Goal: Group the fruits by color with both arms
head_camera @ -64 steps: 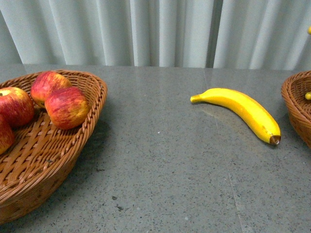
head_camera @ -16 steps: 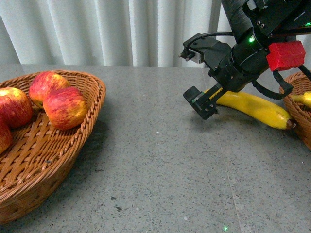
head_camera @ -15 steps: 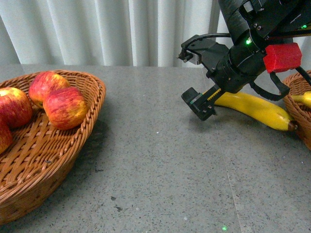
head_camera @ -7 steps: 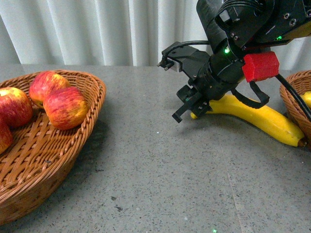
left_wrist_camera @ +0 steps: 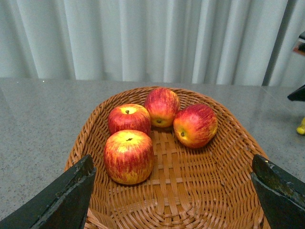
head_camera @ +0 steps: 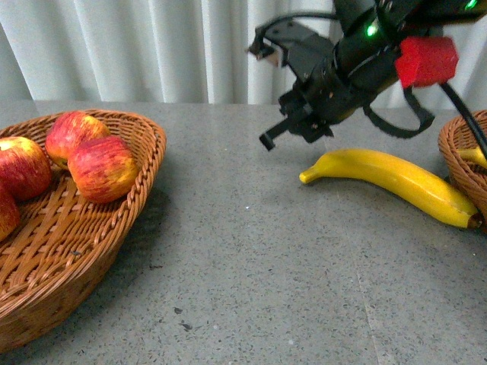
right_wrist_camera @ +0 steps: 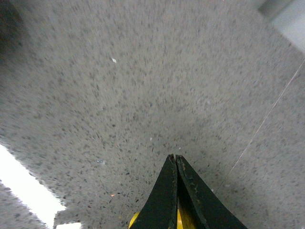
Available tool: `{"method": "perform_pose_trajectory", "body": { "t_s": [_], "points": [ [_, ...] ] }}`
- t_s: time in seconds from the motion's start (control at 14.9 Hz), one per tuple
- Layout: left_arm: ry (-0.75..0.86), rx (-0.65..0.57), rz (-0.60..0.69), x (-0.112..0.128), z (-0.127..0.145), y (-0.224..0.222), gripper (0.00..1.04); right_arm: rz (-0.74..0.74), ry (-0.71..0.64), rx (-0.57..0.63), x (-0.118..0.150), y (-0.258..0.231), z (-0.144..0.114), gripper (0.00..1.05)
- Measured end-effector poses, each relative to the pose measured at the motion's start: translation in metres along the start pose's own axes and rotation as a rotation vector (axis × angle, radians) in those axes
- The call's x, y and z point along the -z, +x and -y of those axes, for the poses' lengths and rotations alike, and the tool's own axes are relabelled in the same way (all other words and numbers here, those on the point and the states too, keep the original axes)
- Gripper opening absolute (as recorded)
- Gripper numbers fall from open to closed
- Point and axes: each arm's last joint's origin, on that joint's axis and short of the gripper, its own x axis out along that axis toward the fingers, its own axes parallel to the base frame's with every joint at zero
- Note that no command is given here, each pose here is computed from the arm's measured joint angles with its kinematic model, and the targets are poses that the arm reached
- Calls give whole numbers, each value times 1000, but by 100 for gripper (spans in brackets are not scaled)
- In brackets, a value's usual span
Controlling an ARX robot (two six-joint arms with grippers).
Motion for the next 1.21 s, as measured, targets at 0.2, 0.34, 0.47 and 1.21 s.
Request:
{"method": "perform_pose_trajectory", "body": {
  "t_s": [0.2,0.34,0.47,1.21],
  "points": [
    [0,0,0,0,0,0,98,68,5,-11,-17,-40,19,16],
    [0,0,0,0,0,0,98,38,-17,7,-7,-52,42,38],
    [0,0,0,0,0,0,98,-32,-56,23,11,-56,64,62],
    [0,0,0,0,0,0,98,-235,-275,-29,37,-34,59,98]
  ]
}}
